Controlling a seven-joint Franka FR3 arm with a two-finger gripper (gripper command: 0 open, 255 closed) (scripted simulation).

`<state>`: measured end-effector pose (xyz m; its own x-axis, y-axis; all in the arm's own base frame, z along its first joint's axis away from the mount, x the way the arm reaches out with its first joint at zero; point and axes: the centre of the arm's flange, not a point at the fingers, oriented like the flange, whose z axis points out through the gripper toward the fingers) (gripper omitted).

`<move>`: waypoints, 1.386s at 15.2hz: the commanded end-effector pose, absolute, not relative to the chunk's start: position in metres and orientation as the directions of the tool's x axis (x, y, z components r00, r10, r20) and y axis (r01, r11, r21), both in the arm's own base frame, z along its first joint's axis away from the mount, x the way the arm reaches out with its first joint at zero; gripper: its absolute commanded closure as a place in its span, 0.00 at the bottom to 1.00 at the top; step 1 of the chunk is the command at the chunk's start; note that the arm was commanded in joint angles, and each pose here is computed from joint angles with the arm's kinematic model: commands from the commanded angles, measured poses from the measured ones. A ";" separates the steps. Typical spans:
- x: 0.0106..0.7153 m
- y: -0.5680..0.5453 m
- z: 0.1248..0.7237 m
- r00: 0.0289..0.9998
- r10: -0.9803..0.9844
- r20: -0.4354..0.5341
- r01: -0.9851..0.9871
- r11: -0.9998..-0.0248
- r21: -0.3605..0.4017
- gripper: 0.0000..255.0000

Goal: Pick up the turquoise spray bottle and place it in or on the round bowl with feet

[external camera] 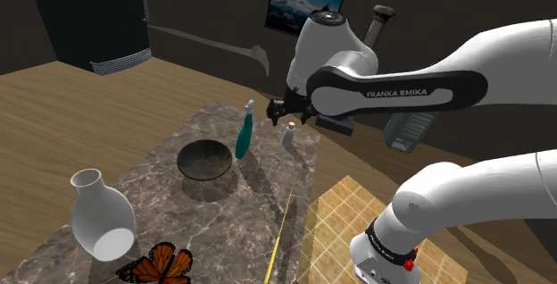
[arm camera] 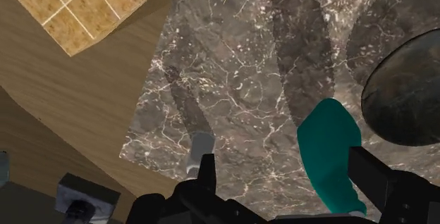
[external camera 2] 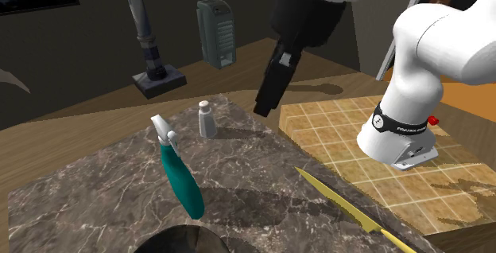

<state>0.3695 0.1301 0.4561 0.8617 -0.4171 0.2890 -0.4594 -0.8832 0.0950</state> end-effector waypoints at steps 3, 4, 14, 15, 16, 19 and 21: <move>0.399 0.160 0.422 0.774 -0.527 0.352 -0.584 -0.809 0.074 0.00; 0.408 0.167 0.413 0.750 -0.550 0.366 -0.612 -0.788 0.069 0.00; 0.508 0.214 0.334 0.473 -0.730 0.493 -0.837 -0.548 -0.009 0.00; 0.509 0.211 0.329 0.473 -0.730 0.493 -0.837 -0.548 -0.009 0.00; 0.511 0.209 0.325 0.473 -0.730 0.493 -0.837 -0.548 -0.009 0.00; 0.515 0.203 0.311 0.473 -0.730 0.493 -0.837 -0.548 -0.009 0.00; 0.518 0.199 0.302 0.473 -0.730 0.493 -0.837 -0.548 -0.009 0.00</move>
